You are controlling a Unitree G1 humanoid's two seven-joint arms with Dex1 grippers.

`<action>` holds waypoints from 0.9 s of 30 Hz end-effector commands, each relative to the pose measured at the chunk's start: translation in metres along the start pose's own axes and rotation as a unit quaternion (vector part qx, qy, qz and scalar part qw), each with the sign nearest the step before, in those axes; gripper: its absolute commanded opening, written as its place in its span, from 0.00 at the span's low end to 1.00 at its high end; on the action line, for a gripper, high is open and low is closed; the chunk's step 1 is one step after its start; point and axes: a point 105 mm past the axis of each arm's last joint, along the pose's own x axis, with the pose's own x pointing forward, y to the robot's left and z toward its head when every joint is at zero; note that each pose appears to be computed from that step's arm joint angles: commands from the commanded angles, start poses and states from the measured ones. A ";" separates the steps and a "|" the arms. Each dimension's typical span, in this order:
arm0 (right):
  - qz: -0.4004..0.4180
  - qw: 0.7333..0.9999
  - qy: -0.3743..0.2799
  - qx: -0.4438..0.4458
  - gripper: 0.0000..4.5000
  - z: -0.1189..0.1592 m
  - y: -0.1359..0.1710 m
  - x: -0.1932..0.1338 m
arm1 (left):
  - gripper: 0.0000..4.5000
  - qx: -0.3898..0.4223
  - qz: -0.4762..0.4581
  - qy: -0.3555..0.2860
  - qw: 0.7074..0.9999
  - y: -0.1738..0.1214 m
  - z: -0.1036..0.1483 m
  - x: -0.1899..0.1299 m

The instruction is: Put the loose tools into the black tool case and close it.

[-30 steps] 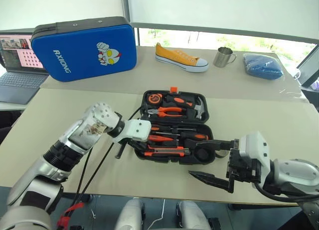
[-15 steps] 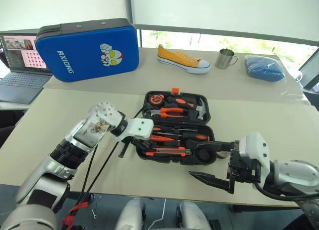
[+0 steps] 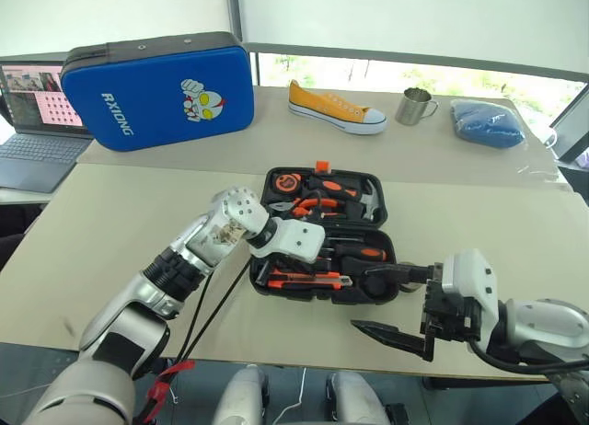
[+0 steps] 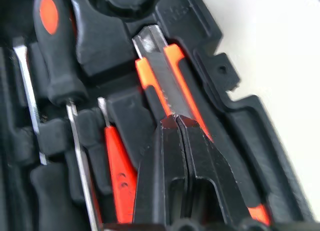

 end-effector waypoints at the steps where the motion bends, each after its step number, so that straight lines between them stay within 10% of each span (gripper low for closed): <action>1: -0.004 1.000 -0.016 -0.023 1.00 0.010 0.004 -0.001 | 0.01 0.041 -0.018 0.068 0.997 -0.013 -0.024 0.013; 13: -0.009 1.000 -0.013 -0.023 1.00 0.009 0.000 -0.003 | 0.01 -0.021 -0.008 -0.062 0.998 -0.006 0.021 -0.013; 27: 0.001 1.000 -0.013 -0.026 1.00 0.011 0.001 -0.001 | 0.01 0.026 -0.011 0.005 1.000 -0.018 -0.004 0.009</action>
